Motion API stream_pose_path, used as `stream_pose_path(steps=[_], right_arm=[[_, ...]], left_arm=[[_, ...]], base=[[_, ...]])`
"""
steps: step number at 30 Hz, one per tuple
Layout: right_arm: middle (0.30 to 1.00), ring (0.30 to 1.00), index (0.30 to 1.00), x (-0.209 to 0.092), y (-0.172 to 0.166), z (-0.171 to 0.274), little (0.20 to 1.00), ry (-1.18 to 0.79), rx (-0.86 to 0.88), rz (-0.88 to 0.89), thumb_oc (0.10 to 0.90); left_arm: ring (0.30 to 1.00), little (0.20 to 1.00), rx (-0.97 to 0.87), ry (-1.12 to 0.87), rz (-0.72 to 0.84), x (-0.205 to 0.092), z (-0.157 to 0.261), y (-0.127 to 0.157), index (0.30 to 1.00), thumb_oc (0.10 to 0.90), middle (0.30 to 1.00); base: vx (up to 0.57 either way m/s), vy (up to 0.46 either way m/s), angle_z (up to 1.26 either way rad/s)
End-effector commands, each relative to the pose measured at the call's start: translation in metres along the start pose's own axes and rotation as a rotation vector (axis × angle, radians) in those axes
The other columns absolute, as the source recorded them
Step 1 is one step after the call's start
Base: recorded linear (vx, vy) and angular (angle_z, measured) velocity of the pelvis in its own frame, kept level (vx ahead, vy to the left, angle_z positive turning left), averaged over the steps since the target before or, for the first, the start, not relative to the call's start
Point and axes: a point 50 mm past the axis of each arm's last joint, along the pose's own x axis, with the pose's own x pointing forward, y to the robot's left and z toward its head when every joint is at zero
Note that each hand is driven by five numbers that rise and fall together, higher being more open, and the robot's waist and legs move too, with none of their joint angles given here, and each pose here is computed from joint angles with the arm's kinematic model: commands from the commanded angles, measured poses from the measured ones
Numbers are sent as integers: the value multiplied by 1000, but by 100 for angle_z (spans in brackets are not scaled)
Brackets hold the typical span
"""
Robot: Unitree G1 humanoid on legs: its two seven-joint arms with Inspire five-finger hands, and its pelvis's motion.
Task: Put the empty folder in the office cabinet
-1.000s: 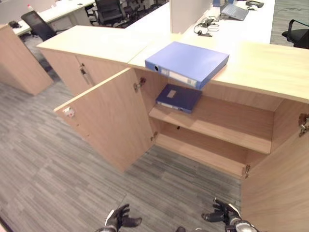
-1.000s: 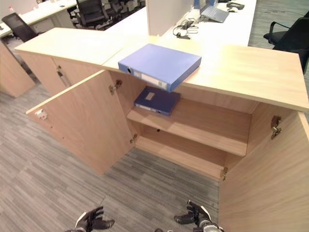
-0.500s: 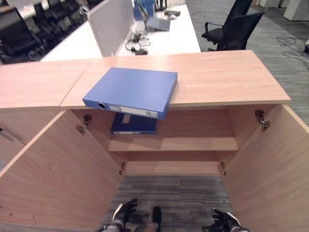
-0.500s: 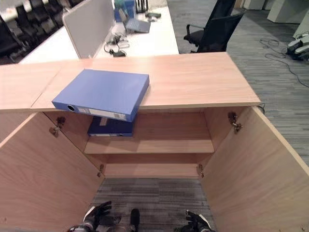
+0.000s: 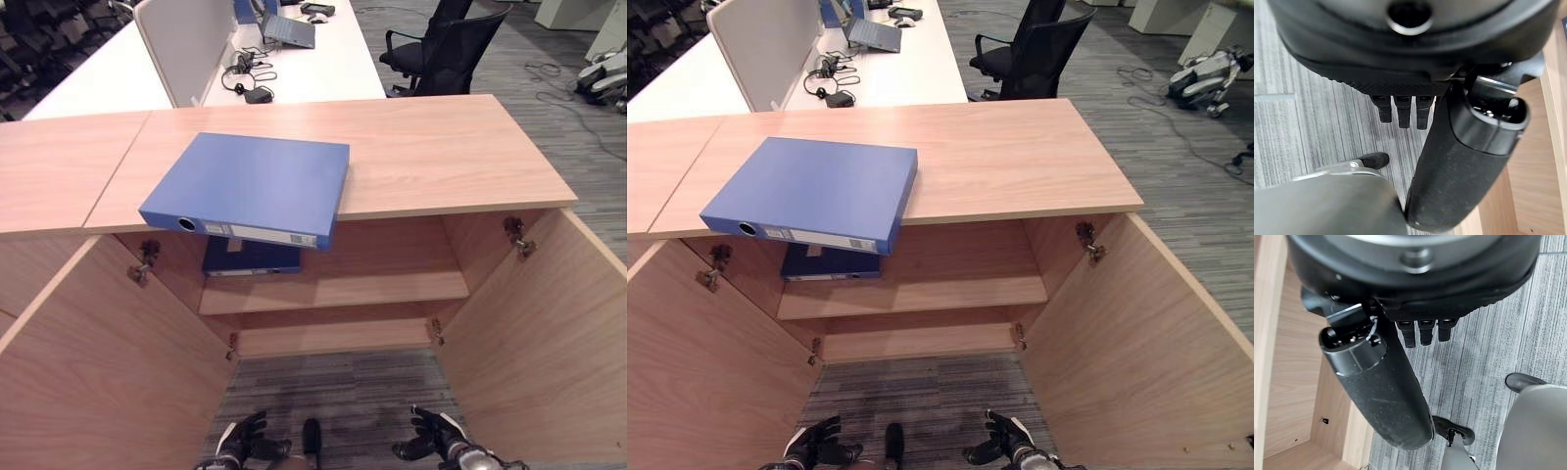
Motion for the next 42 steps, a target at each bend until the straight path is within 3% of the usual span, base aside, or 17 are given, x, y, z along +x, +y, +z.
stream_pose_path(steps=[1, 27, 37, 39, 42], right_arm=[[900, 900, 900, 3, -10, 33, 900, -131, -6, -17, 800], [900, 900, 900, -8, -20, -19, 900, 36, -5, -57, 800], [900, 900, 900, -10, -23, -20, 900, 24, 34, -84, 800], [900, 900, 900, -9, -21, -14, 900, -22, 53, -105, 800], [900, 900, 900, -10, -20, -12, 900, -45, 55, -120, 800]], left_arm=[[900, 900, 59, -65, 20, 2, 15, 7, 900, 800, 900], [900, 900, 59, 2, -5, -2, -6, -3, 900, 800, 900], [900, 900, 127, -265, 125, 0, 55, 16, 900, 800, 900], [900, 900, 237, -480, 230, -15, 94, 26, 900, 800, 900], [900, 900, 357, -596, 358, -31, 110, 39, 900, 800, 900]], base=[[37, 119, -18], [57, -70, 10], [1, -22, 22], [-16, -47, 29], [-14, -37, 25]])
